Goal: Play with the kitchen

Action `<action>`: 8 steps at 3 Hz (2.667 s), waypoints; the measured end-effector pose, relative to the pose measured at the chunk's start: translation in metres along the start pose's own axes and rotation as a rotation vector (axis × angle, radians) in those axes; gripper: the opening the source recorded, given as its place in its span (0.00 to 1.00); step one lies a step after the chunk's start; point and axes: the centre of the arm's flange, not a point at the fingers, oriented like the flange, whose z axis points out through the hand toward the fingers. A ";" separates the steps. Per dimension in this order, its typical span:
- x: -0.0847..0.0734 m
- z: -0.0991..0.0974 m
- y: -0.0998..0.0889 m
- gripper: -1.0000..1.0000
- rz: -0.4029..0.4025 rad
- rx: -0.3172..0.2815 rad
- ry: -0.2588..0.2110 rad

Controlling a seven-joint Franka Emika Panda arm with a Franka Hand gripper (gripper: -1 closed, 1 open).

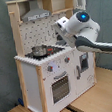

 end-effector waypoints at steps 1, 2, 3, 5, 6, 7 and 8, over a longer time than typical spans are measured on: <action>0.017 0.014 0.013 1.00 0.039 0.068 -0.009; 0.027 0.022 0.028 1.00 0.068 0.130 -0.029; 0.032 0.025 0.040 1.00 0.086 0.193 -0.066; 0.031 0.048 0.051 1.00 0.098 0.369 -0.169; 0.033 0.072 0.060 1.00 0.089 0.435 -0.196; 0.039 0.085 0.067 1.00 0.069 0.474 -0.198; 0.049 0.096 0.072 1.00 0.037 0.513 -0.192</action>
